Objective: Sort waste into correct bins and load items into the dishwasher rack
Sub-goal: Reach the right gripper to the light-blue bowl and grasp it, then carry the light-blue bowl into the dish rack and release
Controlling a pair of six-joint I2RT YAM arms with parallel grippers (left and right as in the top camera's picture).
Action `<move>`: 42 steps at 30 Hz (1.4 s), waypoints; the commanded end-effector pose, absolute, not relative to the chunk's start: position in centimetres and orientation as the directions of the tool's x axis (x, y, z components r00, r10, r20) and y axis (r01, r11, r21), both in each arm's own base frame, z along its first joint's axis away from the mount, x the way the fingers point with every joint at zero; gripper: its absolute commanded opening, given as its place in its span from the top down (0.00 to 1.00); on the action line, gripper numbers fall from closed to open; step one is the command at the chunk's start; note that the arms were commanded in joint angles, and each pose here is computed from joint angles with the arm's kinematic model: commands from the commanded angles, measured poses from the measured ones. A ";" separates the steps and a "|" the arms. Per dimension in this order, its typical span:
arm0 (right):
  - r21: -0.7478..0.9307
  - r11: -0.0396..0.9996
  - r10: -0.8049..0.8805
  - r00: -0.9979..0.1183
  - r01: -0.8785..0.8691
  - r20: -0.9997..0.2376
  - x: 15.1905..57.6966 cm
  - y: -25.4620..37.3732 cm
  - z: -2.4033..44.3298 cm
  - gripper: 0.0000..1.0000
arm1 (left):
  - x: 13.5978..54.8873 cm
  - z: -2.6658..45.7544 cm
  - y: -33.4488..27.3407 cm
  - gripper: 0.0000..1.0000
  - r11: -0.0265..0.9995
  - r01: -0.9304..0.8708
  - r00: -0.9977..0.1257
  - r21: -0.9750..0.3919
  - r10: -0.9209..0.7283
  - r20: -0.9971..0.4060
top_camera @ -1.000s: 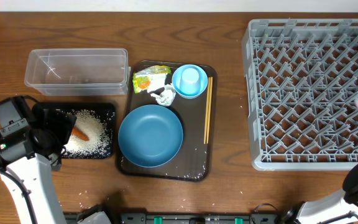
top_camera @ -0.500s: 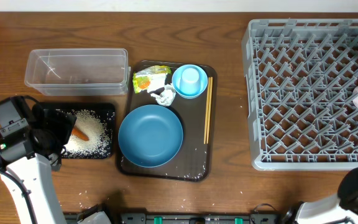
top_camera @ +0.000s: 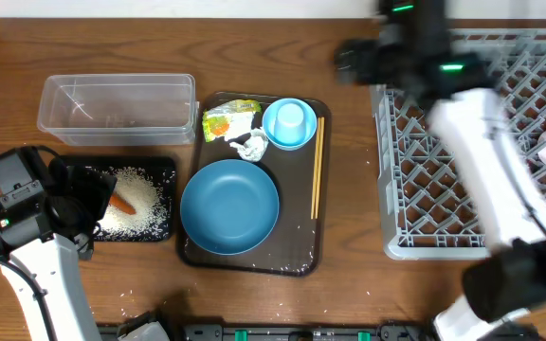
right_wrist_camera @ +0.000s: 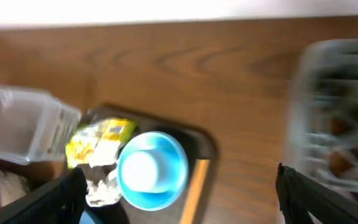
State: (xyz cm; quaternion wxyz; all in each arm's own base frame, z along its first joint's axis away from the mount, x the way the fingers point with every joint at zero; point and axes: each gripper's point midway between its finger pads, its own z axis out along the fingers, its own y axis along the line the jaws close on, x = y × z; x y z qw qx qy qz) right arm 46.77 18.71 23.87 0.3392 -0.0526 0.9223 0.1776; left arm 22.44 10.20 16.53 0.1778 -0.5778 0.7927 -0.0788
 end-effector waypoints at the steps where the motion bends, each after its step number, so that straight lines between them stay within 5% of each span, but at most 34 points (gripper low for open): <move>1: 0.149 0.977 -0.027 -0.774 -0.155 -0.632 47.4 21.1 19.6 0.01 | 22.5 17.1 10.7 0.03 0.309 -0.892 -0.250 -0.330 -0.945 -0.209; 9: 0.092 0.979 -0.098 -0.821 -0.181 -0.563 47.0 26.0 12.0 0.01 | 22.5 17.1 10.7 0.03 0.309 -0.892 -0.250 -0.331 -0.945 -0.209; 16: 0.115 0.976 -0.102 -0.857 -0.184 -0.505 46.6 26.8 8.8 0.05 | 22.5 17.1 10.7 0.03 0.309 -0.892 -0.250 -0.331 -0.945 -0.209; 19: 0.128 0.976 -0.095 -0.870 -0.178 -0.484 46.3 27.4 7.6 0.20 | 22.5 17.1 10.7 0.03 0.310 -0.892 -0.251 -0.331 -0.945 -0.209; 28: 0.125 0.973 -0.117 -0.885 -0.192 -0.450 45.2 29.0 5.5 0.19 | 22.5 17.1 10.7 0.03 0.309 -0.892 -0.250 -0.330 -0.945 -0.209; 32: 0.125 0.972 -0.117 -0.876 -0.197 -0.468 45.4 29.4 6.1 0.25 | 22.5 17.1 10.7 0.03 0.309 -0.892 -0.250 -0.331 -0.945 -0.209; 36: 0.126 0.976 -0.095 -0.867 -0.178 -0.490 46.4 28.6 9.0 0.49 | 22.5 17.1 10.7 0.03 0.309 -0.892 -0.250 -0.331 -0.945 -0.209; 42: 0.121 0.982 -0.044 -0.797 -0.145 -0.602 48.7 25.0 20.0 0.51 | 22.5 17.1 10.7 0.03 0.309 -0.892 -0.250 -0.331 -0.945 -0.209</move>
